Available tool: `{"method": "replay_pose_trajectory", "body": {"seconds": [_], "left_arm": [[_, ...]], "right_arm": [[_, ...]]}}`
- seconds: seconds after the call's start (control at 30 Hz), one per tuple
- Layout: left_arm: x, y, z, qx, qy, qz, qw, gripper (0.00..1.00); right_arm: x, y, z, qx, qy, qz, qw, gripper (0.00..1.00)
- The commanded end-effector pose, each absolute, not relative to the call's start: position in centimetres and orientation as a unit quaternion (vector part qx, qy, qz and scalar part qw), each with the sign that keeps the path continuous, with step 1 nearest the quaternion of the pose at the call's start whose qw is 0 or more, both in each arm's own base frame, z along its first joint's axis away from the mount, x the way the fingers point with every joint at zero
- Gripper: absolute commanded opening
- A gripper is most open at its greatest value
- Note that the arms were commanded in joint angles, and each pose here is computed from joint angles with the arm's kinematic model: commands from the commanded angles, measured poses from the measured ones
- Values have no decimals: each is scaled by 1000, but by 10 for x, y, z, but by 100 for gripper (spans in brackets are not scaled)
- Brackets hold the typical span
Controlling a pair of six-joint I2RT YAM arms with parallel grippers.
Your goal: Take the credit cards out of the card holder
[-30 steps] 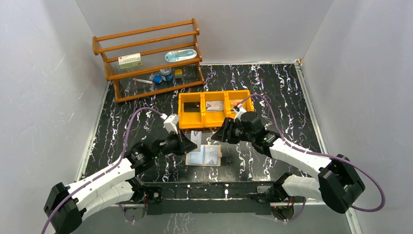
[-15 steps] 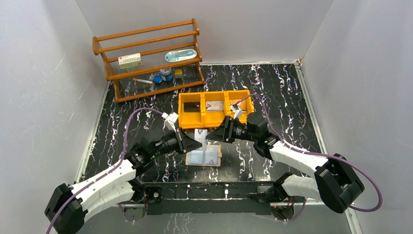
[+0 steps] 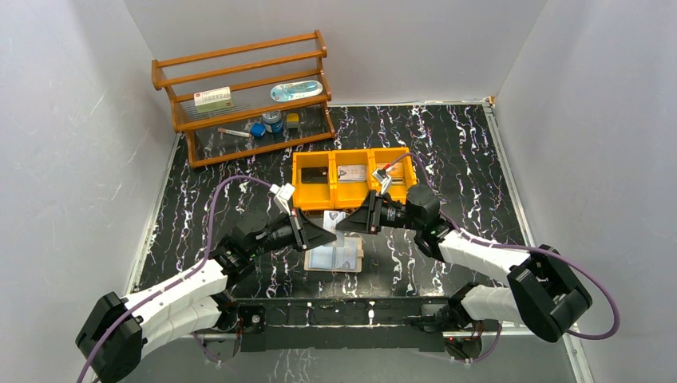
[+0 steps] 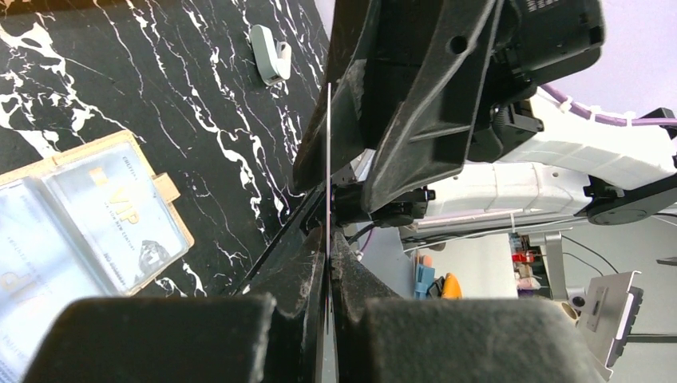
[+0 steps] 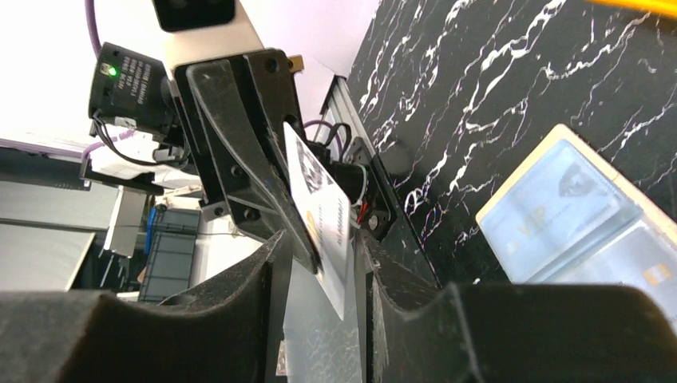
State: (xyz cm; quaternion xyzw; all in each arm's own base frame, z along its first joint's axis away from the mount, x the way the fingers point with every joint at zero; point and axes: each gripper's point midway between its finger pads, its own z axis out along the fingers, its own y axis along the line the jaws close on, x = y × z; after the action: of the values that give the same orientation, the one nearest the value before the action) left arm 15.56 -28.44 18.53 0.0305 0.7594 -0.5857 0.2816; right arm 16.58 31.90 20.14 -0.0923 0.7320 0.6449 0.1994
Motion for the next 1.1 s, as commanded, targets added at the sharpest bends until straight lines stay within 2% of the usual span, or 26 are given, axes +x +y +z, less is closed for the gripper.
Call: {"method": "replay_pose_trajectory", "body": {"seconds": [0.0,0.53,0.57,0.6,0.7,0.8,0.87,0.97,1.07], "left_arm": [[151,-287,206,48,733,-613,290,0],[146,-284,212,57,722,-624,295,0],[145,-284,213,58,722,-623,297,2],[146,-283,211,57,726,-618,297,9],[147,-279,209,58,735,-603,305,14],[149,-274,201,56,754,-577,309,30],[151,-270,199,55,763,-563,313,33],[154,-264,193,48,778,-538,321,44],[163,-248,179,26,810,-481,335,52]], "right_arm": [[156,319,214,-115,701,675,197,41],[147,318,225,-133,678,697,193,8],[147,318,225,-133,677,697,193,7],[148,318,226,-131,677,697,195,6],[150,317,224,-124,680,694,200,4],[153,317,224,-120,683,689,208,1],[156,316,221,-114,693,680,212,0],[163,314,216,-104,710,658,227,0],[176,308,210,-83,736,619,259,0]]}}
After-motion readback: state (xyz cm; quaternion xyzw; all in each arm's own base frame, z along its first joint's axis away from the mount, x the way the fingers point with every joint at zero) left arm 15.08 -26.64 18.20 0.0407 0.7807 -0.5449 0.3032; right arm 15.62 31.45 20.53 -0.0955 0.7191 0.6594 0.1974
